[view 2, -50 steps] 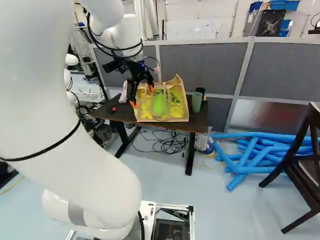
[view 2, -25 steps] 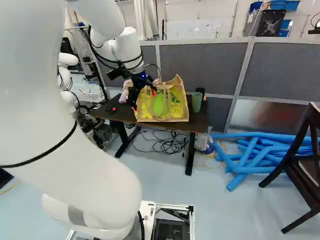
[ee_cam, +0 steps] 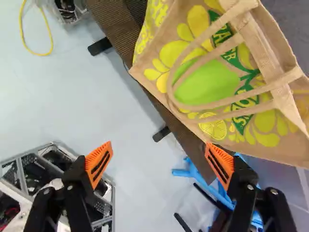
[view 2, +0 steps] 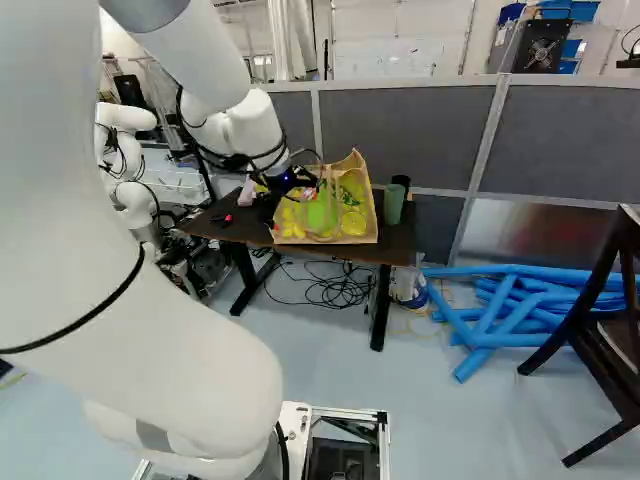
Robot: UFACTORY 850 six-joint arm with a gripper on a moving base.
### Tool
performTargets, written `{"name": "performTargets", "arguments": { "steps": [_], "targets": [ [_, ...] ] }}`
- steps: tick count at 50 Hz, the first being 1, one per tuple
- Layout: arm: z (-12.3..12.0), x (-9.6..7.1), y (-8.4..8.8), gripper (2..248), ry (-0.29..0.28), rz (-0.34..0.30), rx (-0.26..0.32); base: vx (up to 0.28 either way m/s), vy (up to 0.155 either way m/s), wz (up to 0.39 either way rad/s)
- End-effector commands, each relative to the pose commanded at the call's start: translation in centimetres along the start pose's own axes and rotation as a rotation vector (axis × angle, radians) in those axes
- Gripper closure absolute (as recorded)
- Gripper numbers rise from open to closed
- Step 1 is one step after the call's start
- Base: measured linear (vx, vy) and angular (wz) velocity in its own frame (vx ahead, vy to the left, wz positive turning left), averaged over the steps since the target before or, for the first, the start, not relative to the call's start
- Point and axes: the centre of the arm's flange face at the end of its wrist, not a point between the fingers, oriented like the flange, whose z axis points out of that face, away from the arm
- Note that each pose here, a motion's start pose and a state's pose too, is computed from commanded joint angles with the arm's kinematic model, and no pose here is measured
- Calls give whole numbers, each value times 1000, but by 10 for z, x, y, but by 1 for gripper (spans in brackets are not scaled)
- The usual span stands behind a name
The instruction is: Pick up the bag on the ground and place it on the table
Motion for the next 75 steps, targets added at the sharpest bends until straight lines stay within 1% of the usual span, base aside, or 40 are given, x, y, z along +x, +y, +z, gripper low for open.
{"name": "performTargets", "arguments": {
  "steps": [18,35,55,75],
  "targets": [
    [17,-29,-26,3,121,170,-95,0,0,0],
    [28,-55,-50,3,238,314,-161,0,0,0],
    [34,-84,-75,3,367,457,-212,0,0,0],
    [36,-107,-96,3,476,566,-240,0,0,0]
  ]
}}
